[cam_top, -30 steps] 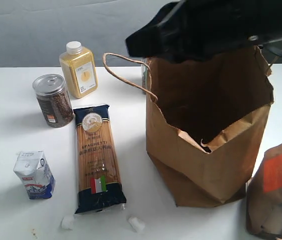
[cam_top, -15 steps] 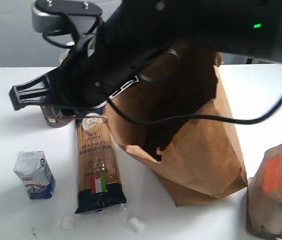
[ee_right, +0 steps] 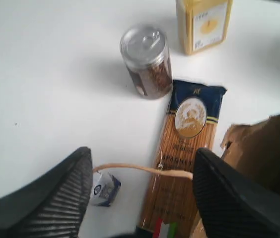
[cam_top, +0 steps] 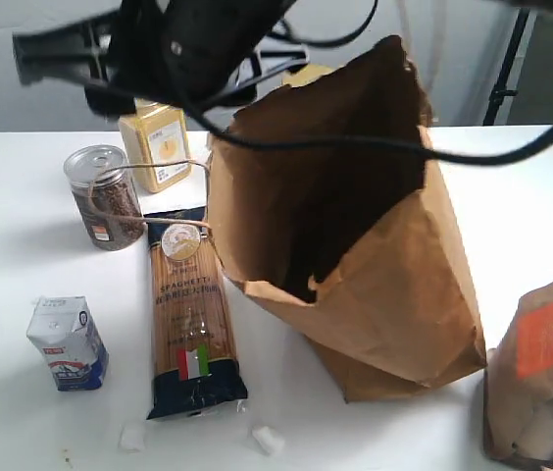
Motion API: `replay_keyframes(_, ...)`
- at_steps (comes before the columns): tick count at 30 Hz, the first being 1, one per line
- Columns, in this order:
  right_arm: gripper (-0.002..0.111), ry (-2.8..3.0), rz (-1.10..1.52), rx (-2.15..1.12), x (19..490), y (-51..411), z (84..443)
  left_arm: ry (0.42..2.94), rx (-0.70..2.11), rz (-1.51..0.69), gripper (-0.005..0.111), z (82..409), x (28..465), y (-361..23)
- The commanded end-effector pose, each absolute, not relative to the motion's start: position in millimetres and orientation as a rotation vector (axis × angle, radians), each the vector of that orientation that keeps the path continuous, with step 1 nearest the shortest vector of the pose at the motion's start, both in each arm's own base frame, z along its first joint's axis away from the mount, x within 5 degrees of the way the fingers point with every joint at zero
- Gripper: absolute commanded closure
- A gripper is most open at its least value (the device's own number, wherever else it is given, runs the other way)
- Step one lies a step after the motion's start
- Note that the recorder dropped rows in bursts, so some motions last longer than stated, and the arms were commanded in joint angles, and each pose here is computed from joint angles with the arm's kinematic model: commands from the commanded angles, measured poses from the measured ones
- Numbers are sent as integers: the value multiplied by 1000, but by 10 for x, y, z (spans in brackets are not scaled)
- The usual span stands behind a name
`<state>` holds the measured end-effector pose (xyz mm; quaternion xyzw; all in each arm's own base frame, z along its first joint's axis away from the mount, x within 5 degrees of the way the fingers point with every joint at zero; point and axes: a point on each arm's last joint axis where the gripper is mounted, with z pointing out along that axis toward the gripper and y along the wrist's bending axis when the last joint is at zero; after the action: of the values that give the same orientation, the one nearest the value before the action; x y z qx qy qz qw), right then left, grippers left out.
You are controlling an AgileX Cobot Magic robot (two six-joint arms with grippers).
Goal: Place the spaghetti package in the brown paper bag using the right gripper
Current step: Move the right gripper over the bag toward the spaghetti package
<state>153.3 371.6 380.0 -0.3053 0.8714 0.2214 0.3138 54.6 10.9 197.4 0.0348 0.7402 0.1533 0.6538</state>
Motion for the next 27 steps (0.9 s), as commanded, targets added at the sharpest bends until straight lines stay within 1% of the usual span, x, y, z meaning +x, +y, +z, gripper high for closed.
replay_keyframes(1,52,2245,557,-749,1535,3554,4170,1674,75,339,107,1967,551,107)
replay_keyframes(5,52,2209,598,-737,1522,3593,4291,1674,75,339,107,1967,551,107)
replay_keyframes(7,52,2209,620,-745,1511,3677,4269,1674,75,339,107,1967,551,107)
replay_keyframes(9,50,2223,647,-754,1526,3793,4173,1674,75,339,107,1967,551,107)
replay_keyframes(12,42,2262,671,-772,1555,3987,3943,1674,75,339,107,1967,551,107)
replay_keyframes(15,35,2310,625,-798,1611,4162,3646,1674,75,339,107,1967,551,107)
replay_keyframes(18,30,2353,592,-821,1659,4333,3333,1674,75,339,107,1967,551,107)
replay_keyframes(22,29,2412,521,-834,1768,4497,2897,1674,75,339,107,1967,551,107)
replay_keyframes(27,29,2503,411,-841,1906,4579,2410,1674,75,339,107,1967,551,107)
